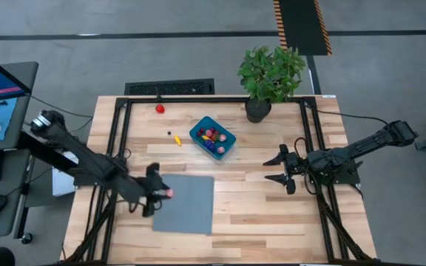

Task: Pick and placing Produce into tupperware
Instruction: Put the apricot into the container

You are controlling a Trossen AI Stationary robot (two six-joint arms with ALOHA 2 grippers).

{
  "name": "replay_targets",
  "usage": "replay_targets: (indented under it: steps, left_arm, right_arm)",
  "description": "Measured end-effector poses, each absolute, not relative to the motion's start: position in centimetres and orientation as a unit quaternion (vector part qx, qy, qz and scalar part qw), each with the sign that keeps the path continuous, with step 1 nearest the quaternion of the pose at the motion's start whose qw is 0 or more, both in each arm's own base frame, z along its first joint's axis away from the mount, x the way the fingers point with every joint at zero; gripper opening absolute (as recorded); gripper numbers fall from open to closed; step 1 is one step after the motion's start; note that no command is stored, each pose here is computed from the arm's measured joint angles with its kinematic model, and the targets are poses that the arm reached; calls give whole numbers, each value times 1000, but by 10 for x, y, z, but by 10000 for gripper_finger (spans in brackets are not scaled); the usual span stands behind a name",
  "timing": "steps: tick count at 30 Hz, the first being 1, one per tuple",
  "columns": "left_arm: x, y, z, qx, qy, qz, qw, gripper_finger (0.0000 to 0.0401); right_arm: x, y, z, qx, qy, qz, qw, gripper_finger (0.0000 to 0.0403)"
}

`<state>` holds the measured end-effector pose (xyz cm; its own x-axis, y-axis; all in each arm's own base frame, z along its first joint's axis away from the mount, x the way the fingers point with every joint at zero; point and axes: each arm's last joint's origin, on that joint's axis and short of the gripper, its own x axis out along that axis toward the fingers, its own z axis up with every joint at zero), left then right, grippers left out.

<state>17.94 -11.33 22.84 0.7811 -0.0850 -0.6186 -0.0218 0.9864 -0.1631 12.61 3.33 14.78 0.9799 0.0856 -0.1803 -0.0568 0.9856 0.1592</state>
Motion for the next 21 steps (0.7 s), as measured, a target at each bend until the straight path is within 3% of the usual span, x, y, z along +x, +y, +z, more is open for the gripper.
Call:
replay_targets:
  steps: [4, 11, 15, 21]
  left_arm:
    - [161, -97, 253, -57, 267, 5, 962, 102]
    - [146, -75, 280, -15, 146, 146, 978, 106]
    - [140, -62, 287, -46, 97, 242, 964, 105]
    - [114, -41, 290, -59, 103, 245, 962, 104]
  right_arm:
    - [126, 33, 148, 77, 94, 36, 992, 274]
    - [126, 33, 148, 80, 94, 35, 992, 274]
    - [126, 33, 148, 81, 93, 34, 992, 274]
    - [126, 33, 147, 84, 97, 33, 991, 274]
